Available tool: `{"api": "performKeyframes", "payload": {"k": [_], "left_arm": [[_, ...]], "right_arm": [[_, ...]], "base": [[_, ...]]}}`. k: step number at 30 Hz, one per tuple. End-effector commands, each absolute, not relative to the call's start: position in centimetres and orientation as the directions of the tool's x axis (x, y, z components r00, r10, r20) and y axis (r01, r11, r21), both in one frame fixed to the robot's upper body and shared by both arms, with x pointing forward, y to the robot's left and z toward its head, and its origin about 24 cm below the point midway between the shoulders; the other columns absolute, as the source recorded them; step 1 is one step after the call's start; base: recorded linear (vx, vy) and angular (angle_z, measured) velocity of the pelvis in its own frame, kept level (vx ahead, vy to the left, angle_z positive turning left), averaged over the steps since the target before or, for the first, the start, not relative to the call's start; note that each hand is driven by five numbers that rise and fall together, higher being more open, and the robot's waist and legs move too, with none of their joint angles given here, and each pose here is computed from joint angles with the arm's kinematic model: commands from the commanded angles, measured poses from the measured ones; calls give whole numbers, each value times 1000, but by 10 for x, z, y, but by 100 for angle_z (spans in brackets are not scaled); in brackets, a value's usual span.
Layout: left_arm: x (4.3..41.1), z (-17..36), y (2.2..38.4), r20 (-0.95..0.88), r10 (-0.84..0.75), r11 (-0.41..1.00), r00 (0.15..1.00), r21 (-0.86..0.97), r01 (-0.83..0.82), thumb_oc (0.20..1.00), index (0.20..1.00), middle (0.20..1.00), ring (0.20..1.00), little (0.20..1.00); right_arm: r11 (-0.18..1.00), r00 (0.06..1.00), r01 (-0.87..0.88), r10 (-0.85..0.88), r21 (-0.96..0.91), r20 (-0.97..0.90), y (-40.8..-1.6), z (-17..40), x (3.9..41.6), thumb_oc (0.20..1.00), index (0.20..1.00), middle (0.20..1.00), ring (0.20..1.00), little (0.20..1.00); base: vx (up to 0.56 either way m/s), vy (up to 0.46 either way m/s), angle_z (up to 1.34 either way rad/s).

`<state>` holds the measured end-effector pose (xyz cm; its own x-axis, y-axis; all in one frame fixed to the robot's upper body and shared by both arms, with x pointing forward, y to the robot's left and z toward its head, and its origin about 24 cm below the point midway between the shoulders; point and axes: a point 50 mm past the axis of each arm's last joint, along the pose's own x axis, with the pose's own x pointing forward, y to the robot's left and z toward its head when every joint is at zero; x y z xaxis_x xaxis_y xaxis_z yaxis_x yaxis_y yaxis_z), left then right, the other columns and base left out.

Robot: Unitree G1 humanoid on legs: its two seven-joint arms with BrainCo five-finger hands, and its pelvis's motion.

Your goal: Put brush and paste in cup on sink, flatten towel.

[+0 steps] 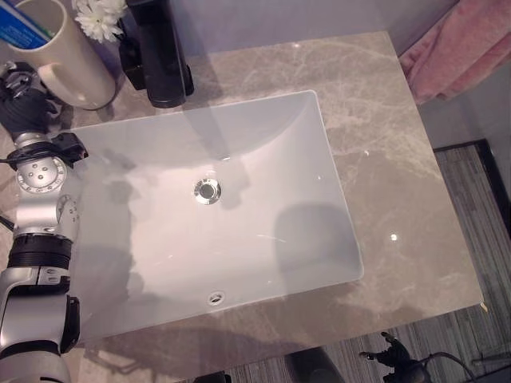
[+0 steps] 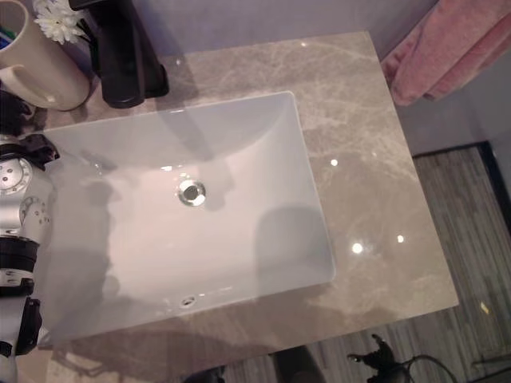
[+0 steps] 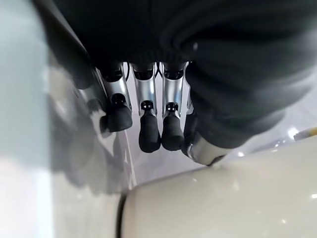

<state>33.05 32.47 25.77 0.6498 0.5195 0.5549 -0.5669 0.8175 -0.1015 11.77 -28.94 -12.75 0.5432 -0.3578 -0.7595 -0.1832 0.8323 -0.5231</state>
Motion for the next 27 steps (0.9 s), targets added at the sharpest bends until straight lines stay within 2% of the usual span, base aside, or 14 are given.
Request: {"api": "performKeyframes", "payload": {"k": [1, 11, 23, 27], "left_arm": [[344, 217, 313, 434, 524, 825, 733, -44, -564, 200, 200, 200, 200, 200], [329, 196, 316, 422, 560, 801, 713, -54, -597, 200, 200, 200, 200, 200], [313, 182, 304, 456, 559, 800, 692, -79, -595, 200, 200, 200, 200, 200], [297, 172, 296, 477, 547, 805, 687, -77, -588, 200, 200, 200, 200, 200]], "right_arm": [[807, 531, -170, -408, -565, -743, -305, -123, 116, 1000, 1000, 1000, 1000, 1000], [800, 546, -167, -412, -577, -729, -310, -119, 119, 1000, 1000, 1000, 1000, 1000], [806, 480, -192, -421, -560, -770, -311, -126, 103, 1000, 1000, 1000, 1000, 1000], [817, 452, -189, -420, -545, -787, -309, -130, 97, 1000, 1000, 1000, 1000, 1000]], "base": [[9, -1, -3], [0, 0, 0], [-35, 21, 8], [-23, 42, 4]]}}
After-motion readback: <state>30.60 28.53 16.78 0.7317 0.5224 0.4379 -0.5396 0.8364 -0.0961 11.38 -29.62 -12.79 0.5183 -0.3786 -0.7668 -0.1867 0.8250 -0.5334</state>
